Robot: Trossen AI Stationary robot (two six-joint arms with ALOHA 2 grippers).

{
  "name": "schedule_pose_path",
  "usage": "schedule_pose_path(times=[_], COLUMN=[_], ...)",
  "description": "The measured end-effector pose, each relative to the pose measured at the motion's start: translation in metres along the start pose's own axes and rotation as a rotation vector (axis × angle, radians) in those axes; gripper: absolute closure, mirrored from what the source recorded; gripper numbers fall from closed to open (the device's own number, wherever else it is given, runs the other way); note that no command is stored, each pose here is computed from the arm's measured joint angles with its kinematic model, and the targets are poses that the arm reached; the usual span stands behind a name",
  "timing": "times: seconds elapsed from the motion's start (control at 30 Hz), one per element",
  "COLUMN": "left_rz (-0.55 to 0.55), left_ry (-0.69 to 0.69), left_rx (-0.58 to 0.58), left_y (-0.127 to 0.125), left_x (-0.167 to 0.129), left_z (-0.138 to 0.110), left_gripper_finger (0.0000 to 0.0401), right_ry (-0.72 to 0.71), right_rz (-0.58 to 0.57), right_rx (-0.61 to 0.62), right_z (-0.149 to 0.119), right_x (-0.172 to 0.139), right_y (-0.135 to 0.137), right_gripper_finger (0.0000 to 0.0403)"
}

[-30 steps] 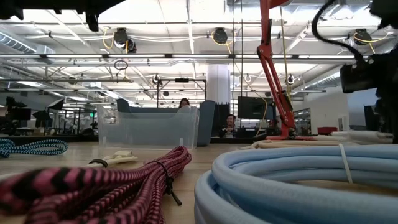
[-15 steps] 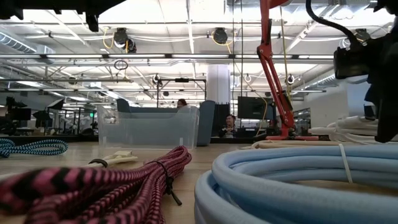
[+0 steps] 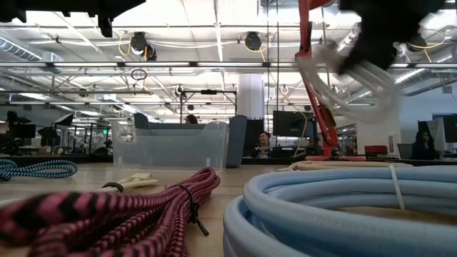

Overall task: Pick & Place USB Port
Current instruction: Put the white USB cable into the dark blue bin

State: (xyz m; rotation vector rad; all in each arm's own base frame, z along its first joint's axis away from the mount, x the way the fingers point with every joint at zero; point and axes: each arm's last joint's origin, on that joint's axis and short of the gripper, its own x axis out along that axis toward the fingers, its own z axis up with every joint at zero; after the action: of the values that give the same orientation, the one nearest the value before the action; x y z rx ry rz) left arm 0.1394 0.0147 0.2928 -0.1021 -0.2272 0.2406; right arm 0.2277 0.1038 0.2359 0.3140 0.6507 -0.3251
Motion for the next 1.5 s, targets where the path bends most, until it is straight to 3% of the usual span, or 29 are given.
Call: schedule_pose_path(times=[0.2,0.5,0.73,0.9,1.03,1.2,1.5], left_rz=[0.001,0.000,-0.001,0.000,0.001,0.005,0.015], left_ry=[0.006,0.007,0.007,0.014,0.036,0.073,0.121], left_rx=[-0.009,-0.016,-0.008,-0.012,-0.022,-0.040,-0.108], left_y=[0.000,0.000,0.000,0.000,0.000,0.002,0.006], left_x=[0.000,0.000,0.000,0.000,-0.001,-0.009,-0.031], left_z=[-0.001,-0.001,-0.001,-0.001,-0.003,-0.004,-0.003], left_gripper_finger=[0.0382,0.0382,0.0382,0.0382,0.0382,0.0382,0.0382], right_ry=[-0.382,-0.562,-0.517,-0.448,-0.304,-0.203,-0.076], right_rz=[0.041,0.114,0.142,0.187,0.116,-0.028,0.015], right_rx=[-0.060,-0.016,-0.048,-0.156,-0.294,-0.447,-0.537], right_z=[0.055,0.117,0.157,0.190,0.209,0.222,0.214], right_x=[0.011,0.048,0.078,0.111,0.138,0.159,0.175], right_y=[-0.001,-0.066,-0.093,-0.082,-0.075,-0.083,-0.116], right_gripper_finger=[0.0368,0.0374,0.0373,0.0375,0.0374,0.0374,0.0374])
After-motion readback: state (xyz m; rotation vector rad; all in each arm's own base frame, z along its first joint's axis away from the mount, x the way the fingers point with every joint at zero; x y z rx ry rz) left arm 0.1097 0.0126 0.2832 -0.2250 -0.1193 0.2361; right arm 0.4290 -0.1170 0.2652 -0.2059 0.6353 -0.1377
